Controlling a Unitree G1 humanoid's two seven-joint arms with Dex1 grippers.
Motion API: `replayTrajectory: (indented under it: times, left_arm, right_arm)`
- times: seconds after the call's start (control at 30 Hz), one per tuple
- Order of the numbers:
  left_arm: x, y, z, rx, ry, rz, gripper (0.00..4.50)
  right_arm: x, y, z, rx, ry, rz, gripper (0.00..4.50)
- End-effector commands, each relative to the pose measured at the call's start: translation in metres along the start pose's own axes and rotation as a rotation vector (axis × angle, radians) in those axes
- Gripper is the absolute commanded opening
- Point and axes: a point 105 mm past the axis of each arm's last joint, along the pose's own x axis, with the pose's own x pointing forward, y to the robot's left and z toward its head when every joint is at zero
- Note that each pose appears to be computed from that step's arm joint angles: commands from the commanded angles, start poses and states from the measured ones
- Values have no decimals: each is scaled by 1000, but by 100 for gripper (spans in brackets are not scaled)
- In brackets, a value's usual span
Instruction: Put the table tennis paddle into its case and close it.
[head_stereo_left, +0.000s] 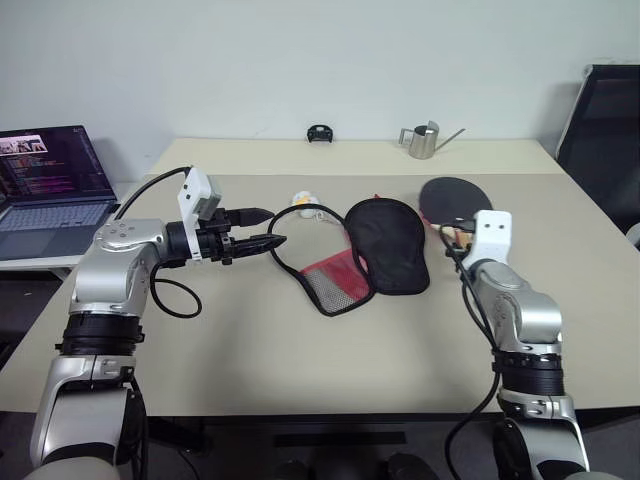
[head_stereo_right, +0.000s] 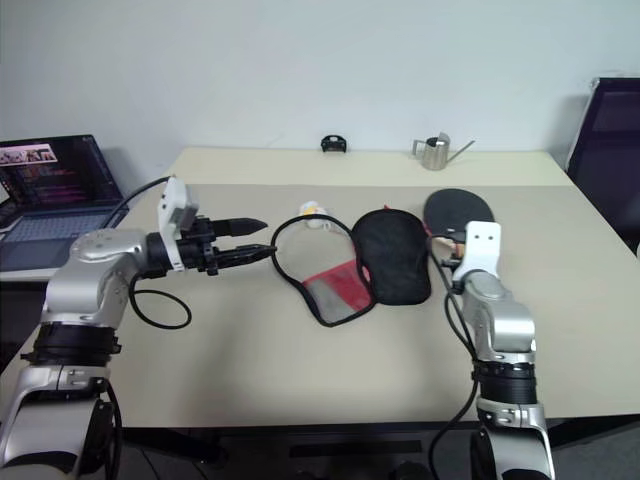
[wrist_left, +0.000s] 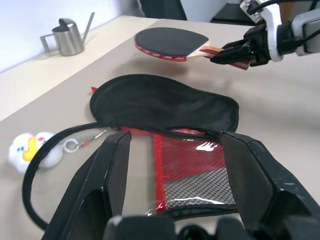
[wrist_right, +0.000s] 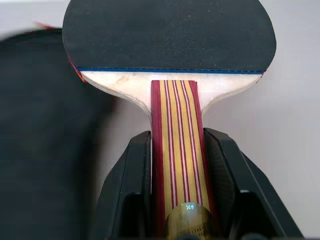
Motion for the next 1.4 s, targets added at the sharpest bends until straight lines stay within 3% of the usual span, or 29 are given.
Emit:
replayTrajectory:
  times: [0.03, 0.5, 1.1, 1.4]
  left_arm:
    - [-10, 5, 12, 47, -25, 41, 308]
    - [-7, 3, 10, 43, -32, 39, 308]
    - [-6, 0, 8, 38, -37, 36, 308]
    - [-5, 0, 7, 36, -35, 37, 308]
  right_arm:
    - [-10, 19, 31, -21, -118, 44, 123]
    - [-2, 73, -3, -9, -28, 143, 123]
    - [12, 80, -34, -48, 47, 137, 123]
    - [8, 86, -20, -34, 3, 156, 408]
